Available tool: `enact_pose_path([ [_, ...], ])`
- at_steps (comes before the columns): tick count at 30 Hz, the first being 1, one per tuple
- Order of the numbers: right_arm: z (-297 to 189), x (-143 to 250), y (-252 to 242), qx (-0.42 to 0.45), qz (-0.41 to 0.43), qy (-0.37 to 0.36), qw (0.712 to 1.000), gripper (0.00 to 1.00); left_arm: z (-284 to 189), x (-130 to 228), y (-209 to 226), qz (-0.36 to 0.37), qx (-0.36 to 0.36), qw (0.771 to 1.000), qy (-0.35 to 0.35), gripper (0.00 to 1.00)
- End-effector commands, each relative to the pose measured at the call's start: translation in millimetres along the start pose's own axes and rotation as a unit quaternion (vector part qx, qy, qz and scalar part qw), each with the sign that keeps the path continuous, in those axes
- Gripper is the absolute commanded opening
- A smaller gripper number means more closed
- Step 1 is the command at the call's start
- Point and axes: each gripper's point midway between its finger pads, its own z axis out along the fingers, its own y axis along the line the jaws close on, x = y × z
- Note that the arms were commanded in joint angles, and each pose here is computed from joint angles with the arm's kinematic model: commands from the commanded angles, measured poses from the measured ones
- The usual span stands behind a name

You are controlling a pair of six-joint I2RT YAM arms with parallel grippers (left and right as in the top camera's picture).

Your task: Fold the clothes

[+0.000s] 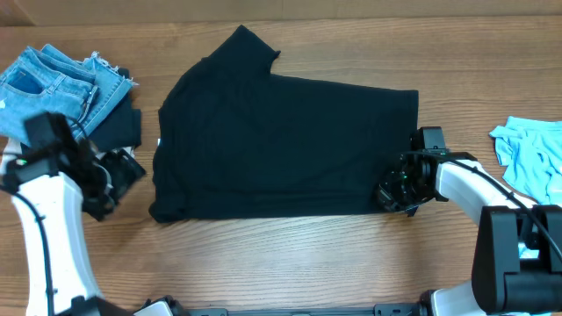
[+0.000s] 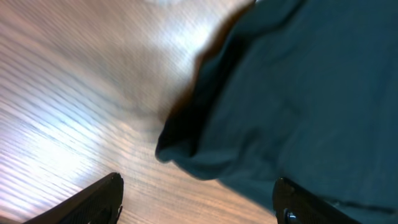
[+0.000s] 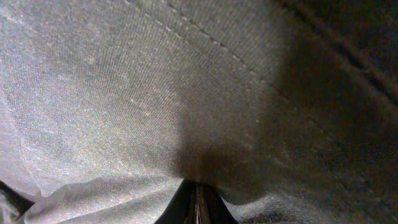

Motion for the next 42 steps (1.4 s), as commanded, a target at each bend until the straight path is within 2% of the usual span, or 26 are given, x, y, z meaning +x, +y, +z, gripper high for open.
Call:
enact_pose_path([
  [1, 16, -8, -41, 0.08, 0.02, -0.018, 0.996, 0.04, 45, 25, 13, -0.026, 0.018, 0.998, 0.046, 0.84],
  [8, 16, -7, -39, 0.075, 0.02, -0.015, 0.997, 0.04, 108, 57, 36, -0.064, 0.051, 0.995, 0.059, 0.89],
  [10, 16, -7, -39, 0.075, 0.02, -0.015, 0.997, 0.04, 118, 48, 28, -0.055, 0.086, 0.994, 0.031, 0.88],
  [11, 16, -7, -39, 0.075, 0.02, -0.015, 0.997, 0.04, 120, 38, 24, -0.046, 0.097, 0.994, 0.007, 0.82],
  [12, 16, -7, -39, 0.075, 0.02, -0.015, 0.997, 0.04, 119, 22, 17, -0.027, 0.116, 0.993, -0.027, 0.66],
  [13, 16, -7, -39, 0.075, 0.02, -0.015, 0.997, 0.04, 116, 15, 8, 0.003, 0.138, 0.99, -0.043, 0.42],
  [14, 16, -7, -39, 0.075, 0.02, -0.015, 0.997, 0.04, 113, 9, 0, 0.025, 0.158, 0.986, -0.057, 0.26],
  [15, 16, -7, -39, 0.075, 0.02, -0.015, 0.997, 0.04, 106, 1, -13, 0.04, 0.186, 0.979, -0.069, 0.04],
  [17, 16, -6, -39, 0.075, 0.02, -0.014, 0.997, 0.04, 93, -7, -27, 0.063, 0.213, 0.972, -0.076, 0.04],
  [21, 16, -6, -40, 0.076, 0.02, -0.013, 0.997, 0.04, 42, -43, -43, 0.119, 0.181, 0.97, -0.108, 0.04],
  [23, 16, -6, -40, 0.076, 0.02, -0.014, 0.997, 0.04, 14, -63, -46, 0.144, 0.148, 0.969, -0.136, 0.08],
  [25, 16, -7, -39, 0.075, 0.02, -0.015, 0.997, 0.04, -3, -73, -48, 0.158, 0.132, 0.966, -0.154, 0.37],
  [26, 16, -7, -39, 0.075, 0.02, -0.015, 0.997, 0.04, -4, -73, -47, 0.158, 0.131, 0.966, -0.154, 0.41],
  [28, 16, -7, -40, 0.075, 0.02, -0.015, 0.997, 0.04, 0, -69, -39, 0.152, 0.11, 0.972, -0.143, 0.56],
  [29, 16, -7, -40, 0.075, 0.02, -0.015, 0.997, 0.04, 2, -65, -35, 0.148, 0.102, 0.975, -0.133, 0.6],
  [31, 16, -7, -40, 0.075, 0.02, -0.015, 0.997, 0.04, 8, -46, -26, 0.133, 0.092, 0.983, -0.091, 0.61],
  [32, 16, -7, -40, 0.075, 0.02, -0.015, 0.997, 0.04, 14, -29, -16, 0.113, 0.075, 0.989, -0.055, 0.64],
  [34, 16, -7, -40, 0.075, 0.02, -0.015, 0.997, 0.04, 26, -15, 4, 0.064, 0.043, 0.997, -0.027, 0.71],
  [35, 16, -7, -40, 0.075, 0.02, -0.015, 0.997, 0.04, 42, -9, 14, 0.037, 0.033, 0.999, -0.02, 0.81],
  [36, 16, -7, -40, 0.075, 0.02, -0.015, 0.997, 0.04, 62, 0, 22, 0.018, 0.036, 0.999, -0.012, 0.85],
  [38, 16, -7, -40, 0.075, 0.02, -0.014, 0.997, 0.04, 89, 16, 28, 0.008, 0.052, 0.999, 0.011, 0.84],
  [40, 16, -5, -40, 0.077, 0.021, -0.012, 0.997, 0.04, 110, 40, 28, -0.002, 0.075, 0.996, 0.055, 0.89],
  [42, 16, -5, -41, 0.077, 0.021, -0.012, 0.997, 0.04, 119, 47, 33, -0.004, 0.071, 0.995, 0.064, 0.93],
])
